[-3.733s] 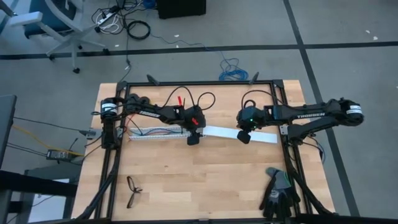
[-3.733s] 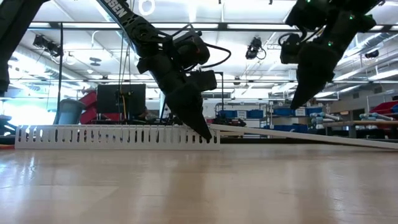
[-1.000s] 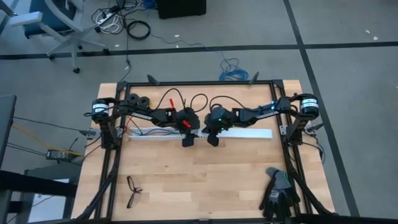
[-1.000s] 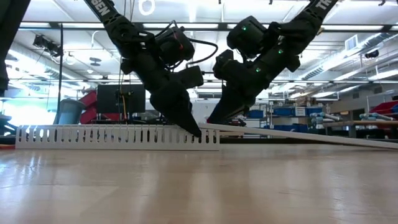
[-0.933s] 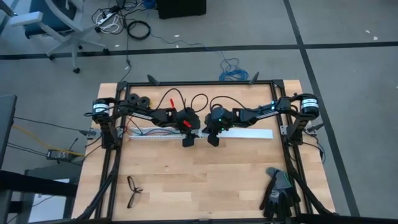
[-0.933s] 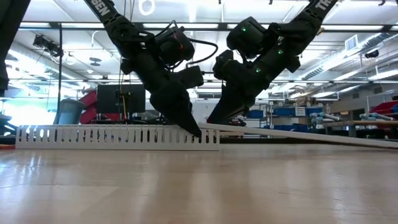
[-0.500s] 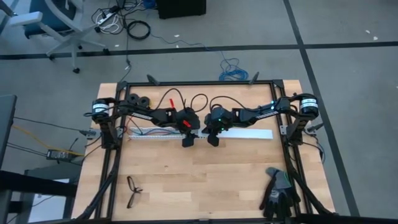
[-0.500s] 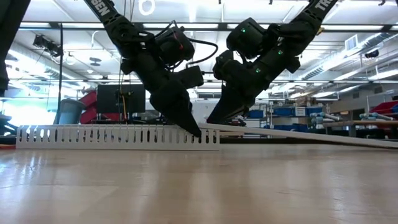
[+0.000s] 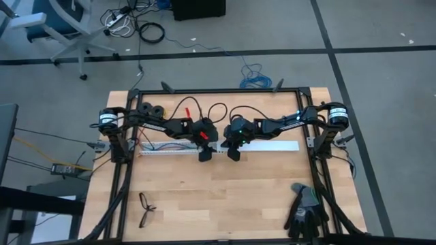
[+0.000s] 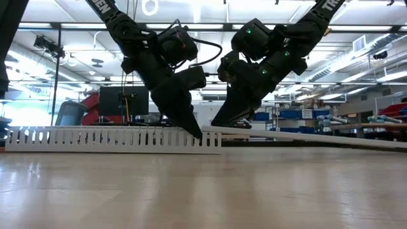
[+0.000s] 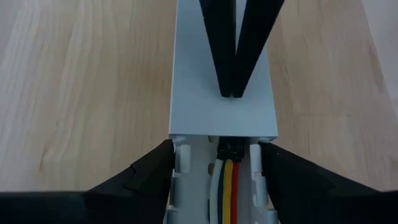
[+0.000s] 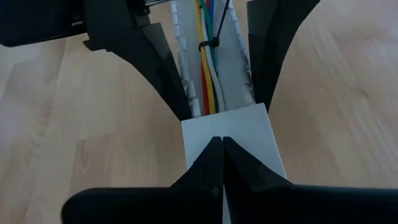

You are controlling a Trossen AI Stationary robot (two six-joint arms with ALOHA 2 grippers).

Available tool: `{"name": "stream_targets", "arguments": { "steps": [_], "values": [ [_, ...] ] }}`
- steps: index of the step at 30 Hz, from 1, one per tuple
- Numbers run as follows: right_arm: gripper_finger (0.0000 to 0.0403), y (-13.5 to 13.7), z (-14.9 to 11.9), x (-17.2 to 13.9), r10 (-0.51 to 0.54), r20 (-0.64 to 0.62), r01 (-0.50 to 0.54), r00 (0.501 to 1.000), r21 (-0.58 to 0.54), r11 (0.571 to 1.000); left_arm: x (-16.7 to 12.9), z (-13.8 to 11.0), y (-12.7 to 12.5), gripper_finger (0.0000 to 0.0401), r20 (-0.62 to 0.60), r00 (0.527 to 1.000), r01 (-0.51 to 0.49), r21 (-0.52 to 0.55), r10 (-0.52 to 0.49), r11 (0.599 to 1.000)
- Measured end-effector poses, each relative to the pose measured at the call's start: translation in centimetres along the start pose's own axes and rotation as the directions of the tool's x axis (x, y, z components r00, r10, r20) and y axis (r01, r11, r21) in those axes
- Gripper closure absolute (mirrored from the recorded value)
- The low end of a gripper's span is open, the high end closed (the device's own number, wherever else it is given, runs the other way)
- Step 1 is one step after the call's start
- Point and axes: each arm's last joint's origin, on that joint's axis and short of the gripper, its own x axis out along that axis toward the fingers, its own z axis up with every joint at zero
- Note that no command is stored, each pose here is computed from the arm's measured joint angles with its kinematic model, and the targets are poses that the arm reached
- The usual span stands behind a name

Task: Ziptie cables
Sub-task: Close the white cable duct

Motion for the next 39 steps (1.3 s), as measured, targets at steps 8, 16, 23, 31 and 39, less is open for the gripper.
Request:
{"name": "stream_targets", "arguments": {
  "steps": [8,16,23,31,39],
  "values": [
    [0.0403,0.0,0.0,0.0,0.0,-0.001,0.0,1.0,0.001,1.0,0.0,0.1,0.0,0.0101,0.004,1.0,0.005,0.017,-0.005,1.0],
    [0.0403,0.0,0.0,0.0,0.0,0.003,0.0,1.0,0.003,1.0,-0.6,0.2,-0.1,0.0082,-0.004,1.0,-0.002,0.02,0.002,1.0],
    [0.0403,0.0,0.0,0.0,-0.001,0.004,0.001,1.0,0.015,1.0,-3.5,1.1,-0.4,0.0082,0.021,0.999,-0.049,0.049,0.048,0.998],
    [0.0403,0.0,0.0,0.0,-0.001,0.006,0.001,1.0,0.015,1.0,-3.6,0.3,-1.1,0.0082,-0.062,0.997,-0.032,0.048,0.035,0.998],
    [0.0403,0.0,0.0,0.0,-0.001,0.007,0.001,1.0,0.015,1.0,-3.3,0.0,-1.4,0.0082,-0.09,0.995,-0.038,0.038,0.041,0.999]
  ]
}}
